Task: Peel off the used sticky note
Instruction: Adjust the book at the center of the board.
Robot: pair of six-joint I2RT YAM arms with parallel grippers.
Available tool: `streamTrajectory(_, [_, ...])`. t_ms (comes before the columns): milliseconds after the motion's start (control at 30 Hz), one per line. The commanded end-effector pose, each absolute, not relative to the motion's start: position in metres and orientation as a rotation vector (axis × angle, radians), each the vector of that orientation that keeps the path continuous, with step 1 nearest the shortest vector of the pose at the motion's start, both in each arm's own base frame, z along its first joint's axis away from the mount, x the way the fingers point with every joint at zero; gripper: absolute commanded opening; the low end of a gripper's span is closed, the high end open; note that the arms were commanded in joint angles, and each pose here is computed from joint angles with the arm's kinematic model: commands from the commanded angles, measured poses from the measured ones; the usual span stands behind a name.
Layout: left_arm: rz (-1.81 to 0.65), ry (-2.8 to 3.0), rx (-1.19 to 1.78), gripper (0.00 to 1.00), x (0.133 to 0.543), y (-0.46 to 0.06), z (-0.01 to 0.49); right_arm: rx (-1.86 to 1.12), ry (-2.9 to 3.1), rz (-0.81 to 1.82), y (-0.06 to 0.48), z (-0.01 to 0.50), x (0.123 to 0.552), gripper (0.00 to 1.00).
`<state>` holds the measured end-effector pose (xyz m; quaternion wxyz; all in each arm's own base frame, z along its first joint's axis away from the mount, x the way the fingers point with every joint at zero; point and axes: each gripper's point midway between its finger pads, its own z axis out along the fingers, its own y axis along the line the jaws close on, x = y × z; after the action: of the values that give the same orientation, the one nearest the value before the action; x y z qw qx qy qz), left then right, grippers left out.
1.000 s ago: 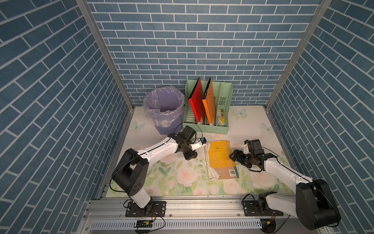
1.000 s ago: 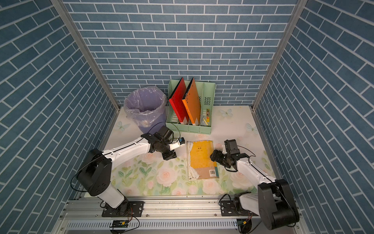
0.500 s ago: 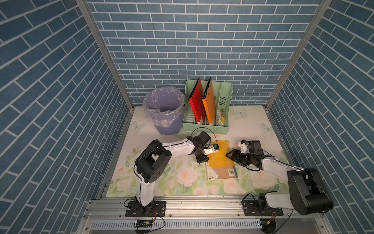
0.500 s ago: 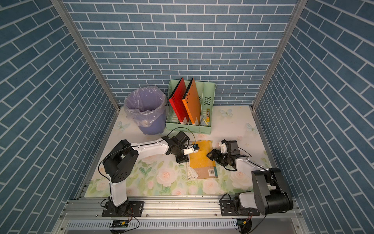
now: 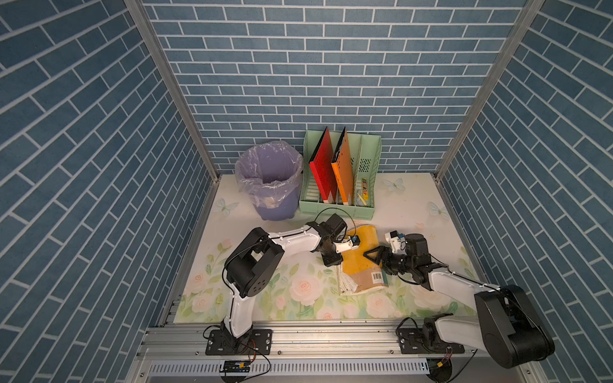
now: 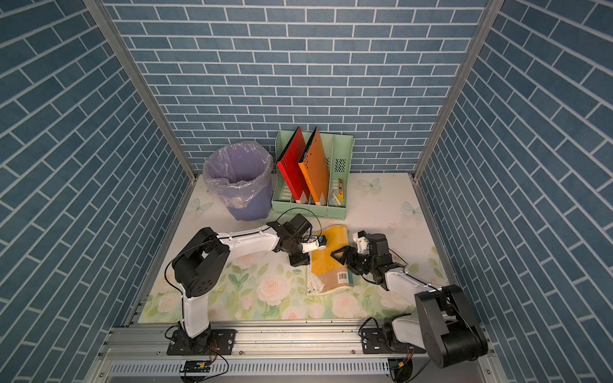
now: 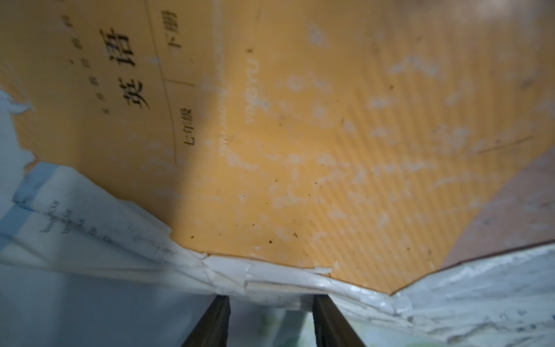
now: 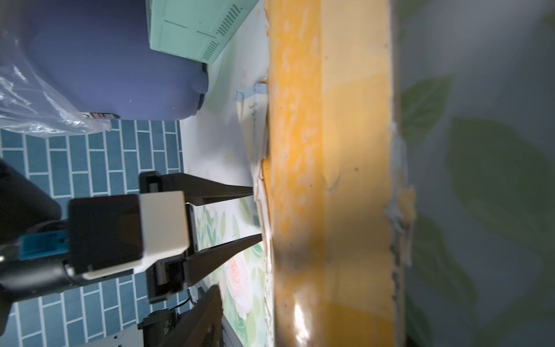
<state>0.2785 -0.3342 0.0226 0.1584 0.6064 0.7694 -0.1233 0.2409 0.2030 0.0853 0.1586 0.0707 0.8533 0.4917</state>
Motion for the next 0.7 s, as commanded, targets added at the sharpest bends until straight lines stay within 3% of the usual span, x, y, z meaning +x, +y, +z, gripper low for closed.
streamTrajectory(0, [-0.334, 2.266, 1.820, 0.49, 0.262, -0.327, -0.019, 0.117, 2.298, 1.594, 0.227, 0.128, 0.235, 0.67])
streamTrajectory(667, [-0.338, 2.298, 1.773, 0.47, 0.270, -0.310, -0.011, -0.034, 2.218, 1.780, 0.292, 0.153, 0.206, 0.54])
